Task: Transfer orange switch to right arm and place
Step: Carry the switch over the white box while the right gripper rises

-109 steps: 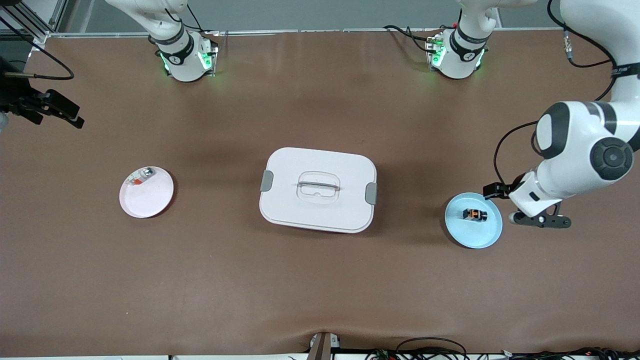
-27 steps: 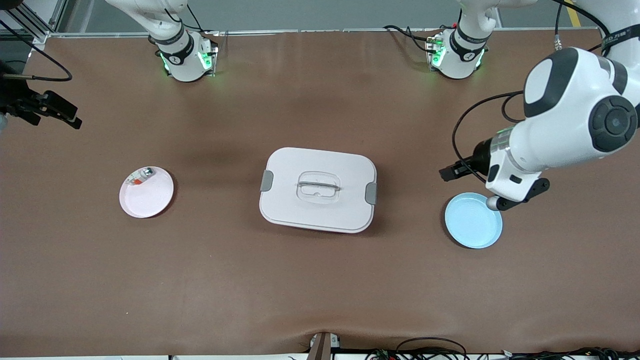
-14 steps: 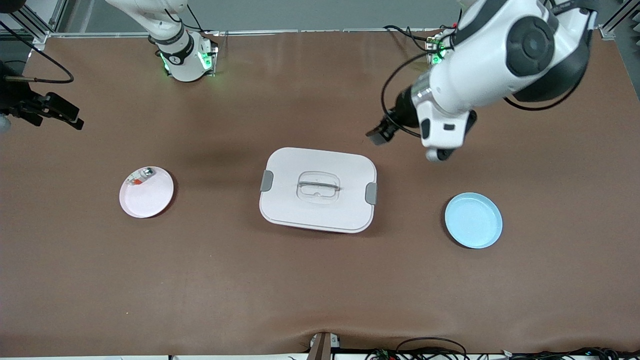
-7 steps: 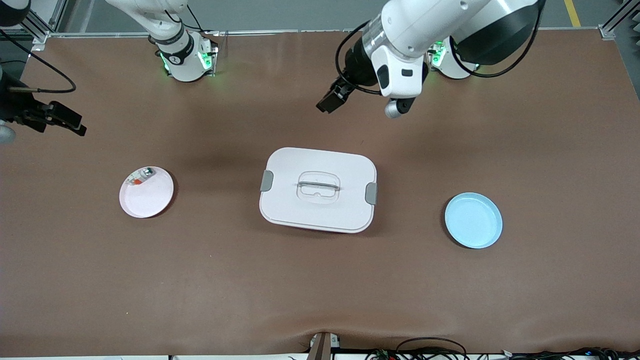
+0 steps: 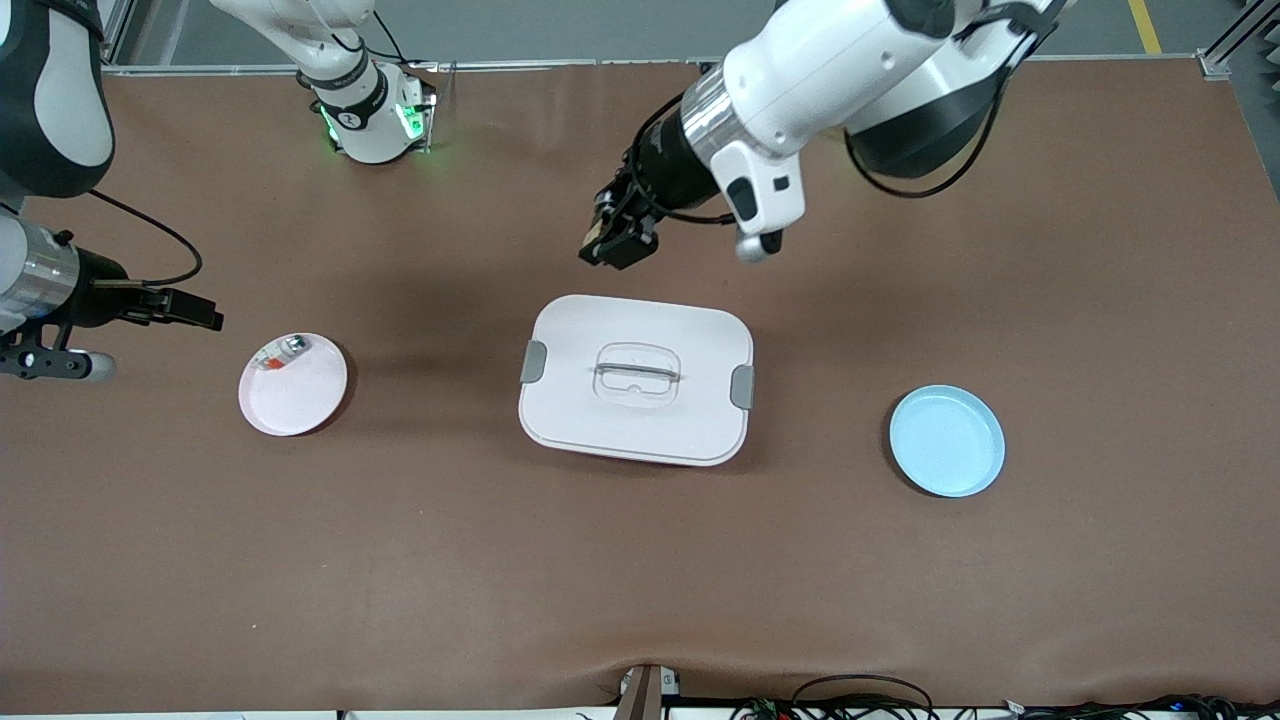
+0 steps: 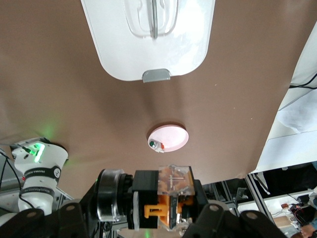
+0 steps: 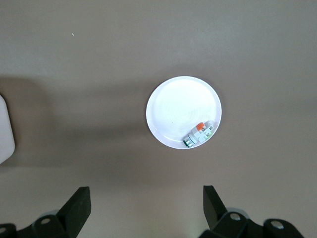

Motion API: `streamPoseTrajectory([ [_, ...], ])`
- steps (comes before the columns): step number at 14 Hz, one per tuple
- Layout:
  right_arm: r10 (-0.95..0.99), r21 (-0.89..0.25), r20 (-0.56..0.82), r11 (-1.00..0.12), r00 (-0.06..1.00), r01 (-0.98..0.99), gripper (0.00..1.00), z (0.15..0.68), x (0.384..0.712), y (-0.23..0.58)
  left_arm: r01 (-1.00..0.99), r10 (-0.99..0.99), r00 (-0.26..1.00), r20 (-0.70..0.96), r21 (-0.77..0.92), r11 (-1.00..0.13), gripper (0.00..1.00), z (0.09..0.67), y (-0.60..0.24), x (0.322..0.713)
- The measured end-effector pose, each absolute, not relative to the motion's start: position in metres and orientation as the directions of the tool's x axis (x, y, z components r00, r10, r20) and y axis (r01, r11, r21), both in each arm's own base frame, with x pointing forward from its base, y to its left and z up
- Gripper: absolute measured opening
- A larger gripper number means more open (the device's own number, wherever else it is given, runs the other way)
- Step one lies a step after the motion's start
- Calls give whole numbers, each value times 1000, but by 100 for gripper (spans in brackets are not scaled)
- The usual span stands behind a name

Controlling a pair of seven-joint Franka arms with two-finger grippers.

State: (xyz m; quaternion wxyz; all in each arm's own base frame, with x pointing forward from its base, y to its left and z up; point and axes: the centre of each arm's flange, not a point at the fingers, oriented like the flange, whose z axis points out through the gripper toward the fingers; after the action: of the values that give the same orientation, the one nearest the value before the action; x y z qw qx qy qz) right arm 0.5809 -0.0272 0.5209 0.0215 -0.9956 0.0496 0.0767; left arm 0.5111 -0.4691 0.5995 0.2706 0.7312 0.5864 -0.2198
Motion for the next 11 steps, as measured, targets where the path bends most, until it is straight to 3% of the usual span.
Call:
streamPoseTrajectory([
  [5, -89, -47, -170, -994, 981, -98, 100, 517, 584, -25, 986, 735, 156, -660, 56, -159, 72, 564, -496, 507],
  [11, -94, -324, -225, -931, 970, -165, 100, 509, 584, 4, 983, 727, 152, -670, 25, -182, 72, 546, -523, 491],
])
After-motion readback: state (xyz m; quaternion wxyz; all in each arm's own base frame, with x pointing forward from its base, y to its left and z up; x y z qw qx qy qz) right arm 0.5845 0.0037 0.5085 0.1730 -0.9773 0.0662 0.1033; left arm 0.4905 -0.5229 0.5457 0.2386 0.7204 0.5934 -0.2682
